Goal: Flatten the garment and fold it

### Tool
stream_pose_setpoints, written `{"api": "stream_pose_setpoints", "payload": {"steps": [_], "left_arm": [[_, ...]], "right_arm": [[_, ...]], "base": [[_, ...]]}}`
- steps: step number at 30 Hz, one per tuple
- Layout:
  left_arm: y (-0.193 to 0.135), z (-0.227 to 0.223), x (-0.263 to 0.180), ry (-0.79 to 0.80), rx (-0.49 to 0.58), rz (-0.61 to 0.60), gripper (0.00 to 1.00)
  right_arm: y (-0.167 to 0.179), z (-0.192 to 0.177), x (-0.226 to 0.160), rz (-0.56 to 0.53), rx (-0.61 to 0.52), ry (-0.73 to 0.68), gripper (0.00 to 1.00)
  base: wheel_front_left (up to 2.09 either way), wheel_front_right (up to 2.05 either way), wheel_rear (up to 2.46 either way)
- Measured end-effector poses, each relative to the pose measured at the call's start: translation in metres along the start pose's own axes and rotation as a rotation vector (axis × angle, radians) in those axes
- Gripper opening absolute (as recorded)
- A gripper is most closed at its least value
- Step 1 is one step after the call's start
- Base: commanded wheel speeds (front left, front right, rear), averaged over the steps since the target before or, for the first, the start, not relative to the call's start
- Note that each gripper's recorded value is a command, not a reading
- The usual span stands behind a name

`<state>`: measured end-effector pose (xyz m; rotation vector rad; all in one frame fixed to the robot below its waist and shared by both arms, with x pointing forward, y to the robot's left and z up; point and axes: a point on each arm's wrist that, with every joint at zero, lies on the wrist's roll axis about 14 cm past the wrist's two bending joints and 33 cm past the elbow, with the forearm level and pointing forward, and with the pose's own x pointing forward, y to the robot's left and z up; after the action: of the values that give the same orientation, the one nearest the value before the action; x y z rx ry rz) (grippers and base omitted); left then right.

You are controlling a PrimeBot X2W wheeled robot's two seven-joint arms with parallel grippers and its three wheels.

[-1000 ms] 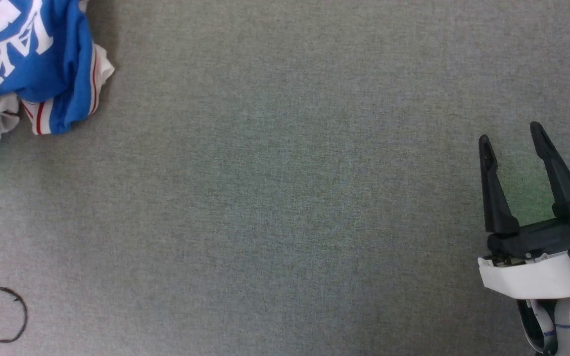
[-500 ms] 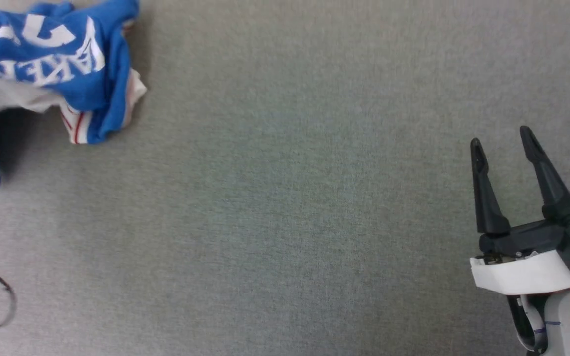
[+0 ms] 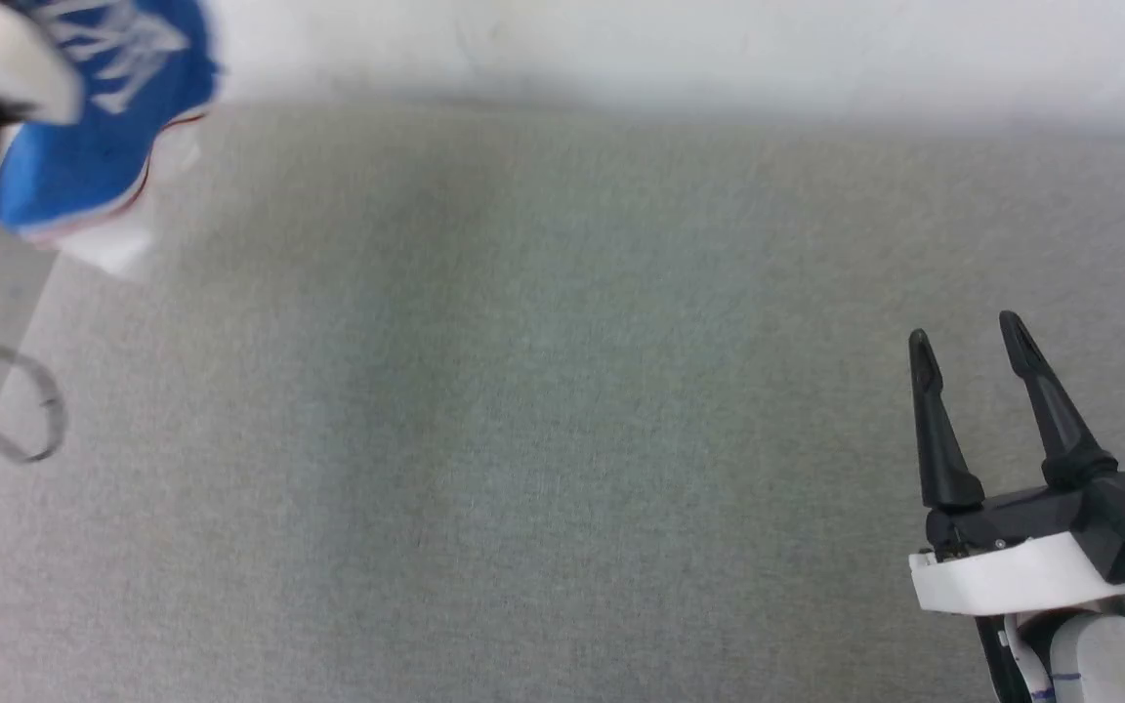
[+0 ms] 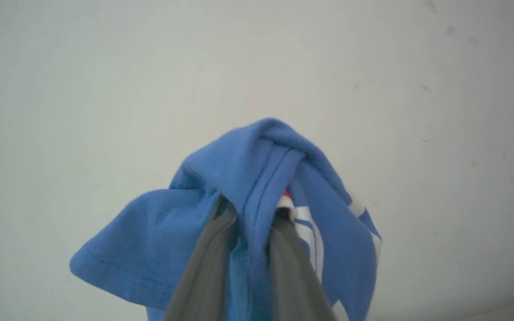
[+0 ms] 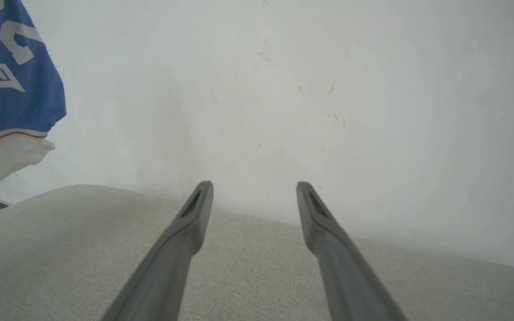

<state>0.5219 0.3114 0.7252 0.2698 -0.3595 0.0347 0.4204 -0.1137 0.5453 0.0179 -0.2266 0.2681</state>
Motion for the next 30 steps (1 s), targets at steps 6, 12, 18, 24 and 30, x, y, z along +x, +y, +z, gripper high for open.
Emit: {"api": "stream_pose_setpoints", "payload": {"steps": [6, 12, 18, 24, 30], "left_arm": [[-0.081, 0.081, 0.005, -0.212, -0.073, -0.181, 0.0], [-0.193, 0.114, -0.007, -0.266, -0.256, -0.417, 0.0], [-0.289, 0.034, -0.047, 0.056, -0.413, -0.59, 0.0], [-0.324, -0.116, -0.123, 0.558, -0.386, -0.652, 0.57], [-0.297, -0.182, -0.138, 0.649, -0.254, -0.549, 1.0]], "right_arm": [[-0.007, 0.03, -0.016, -0.031, -0.025, -0.061, 1.0], [-0.027, 0.046, -0.035, -0.104, -0.032, -0.091, 1.0], [-0.053, 0.051, -0.055, -0.194, -0.039, -0.092, 1.0], [-0.065, 0.037, -0.062, -0.235, -0.039, -0.044, 1.0], [-0.068, 0.014, -0.059, -0.24, -0.022, 0.02, 1.0]], "base": [[0.0, 0.0, 0.0], [0.0, 0.0, 0.0], [0.0, 0.0, 0.0], [0.0, 0.0, 0.0], [0.0, 0.0, 0.0]]}}
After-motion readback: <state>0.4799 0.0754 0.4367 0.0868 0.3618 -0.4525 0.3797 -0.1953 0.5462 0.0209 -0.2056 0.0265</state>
